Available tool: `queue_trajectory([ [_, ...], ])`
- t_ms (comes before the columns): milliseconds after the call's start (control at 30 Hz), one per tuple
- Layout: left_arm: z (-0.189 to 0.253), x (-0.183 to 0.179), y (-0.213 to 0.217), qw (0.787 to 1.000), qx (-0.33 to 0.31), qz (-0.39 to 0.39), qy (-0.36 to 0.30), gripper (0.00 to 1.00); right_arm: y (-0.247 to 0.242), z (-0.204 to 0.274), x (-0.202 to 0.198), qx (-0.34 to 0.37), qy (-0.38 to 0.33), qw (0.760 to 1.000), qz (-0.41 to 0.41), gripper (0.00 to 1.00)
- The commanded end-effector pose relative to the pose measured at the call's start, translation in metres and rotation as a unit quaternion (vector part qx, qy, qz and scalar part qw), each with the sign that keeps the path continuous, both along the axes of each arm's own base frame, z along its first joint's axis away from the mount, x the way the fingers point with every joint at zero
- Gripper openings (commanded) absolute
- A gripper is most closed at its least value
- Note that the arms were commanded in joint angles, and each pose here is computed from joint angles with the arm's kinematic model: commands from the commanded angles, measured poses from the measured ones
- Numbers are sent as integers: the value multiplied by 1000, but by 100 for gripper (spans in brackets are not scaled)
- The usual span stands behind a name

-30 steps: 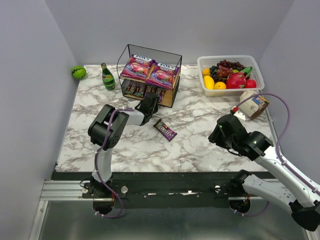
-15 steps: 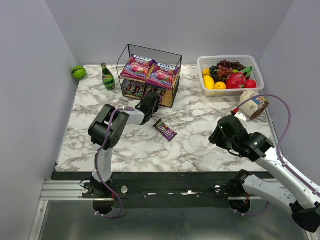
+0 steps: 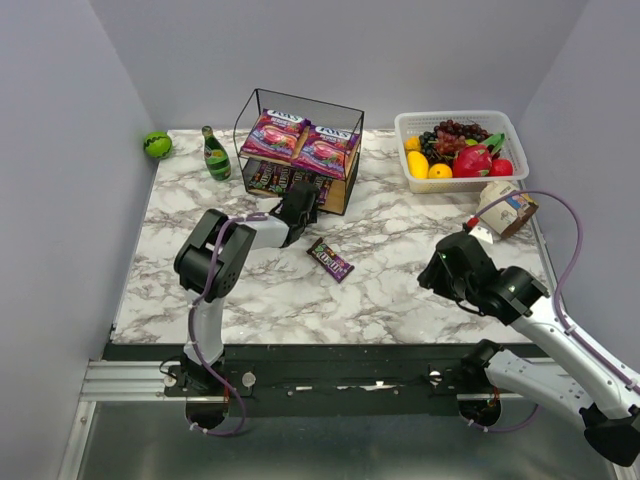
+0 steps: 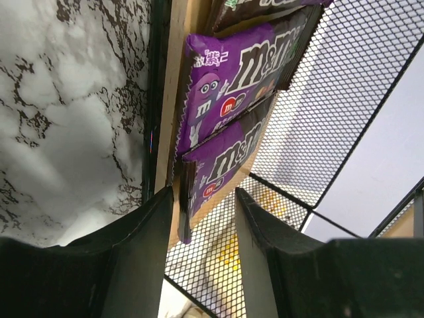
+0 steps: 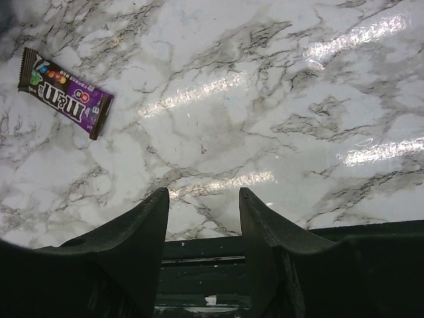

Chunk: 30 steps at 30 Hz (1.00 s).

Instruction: Place and organize the candy bags onto the shelf

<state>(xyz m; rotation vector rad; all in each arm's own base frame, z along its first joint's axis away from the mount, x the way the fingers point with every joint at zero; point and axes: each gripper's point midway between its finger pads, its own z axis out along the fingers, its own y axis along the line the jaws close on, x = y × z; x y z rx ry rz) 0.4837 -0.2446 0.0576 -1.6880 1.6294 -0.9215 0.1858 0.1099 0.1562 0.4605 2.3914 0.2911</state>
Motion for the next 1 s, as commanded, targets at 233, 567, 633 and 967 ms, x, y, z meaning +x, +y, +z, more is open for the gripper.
queue_trajectory([
  [233, 24, -16, 7, 995, 76, -65, -15, 55, -6, -4, 3, -8, -5, 1000, -15, 56],
  [567, 39, -34, 18, 989, 107, -97, -25, 56, 12, 0, 10, 13, -3, 1000, 10, 57],
  [633, 44, -41, 19, 987, 117, -112, -27, 55, 23, -1, 12, 23, 2, 999, 32, 57],
  [967, 20, -83, 56, 932, 243, -269, -1, 55, 92, -26, 29, 70, 54, 983, 159, 55],
])
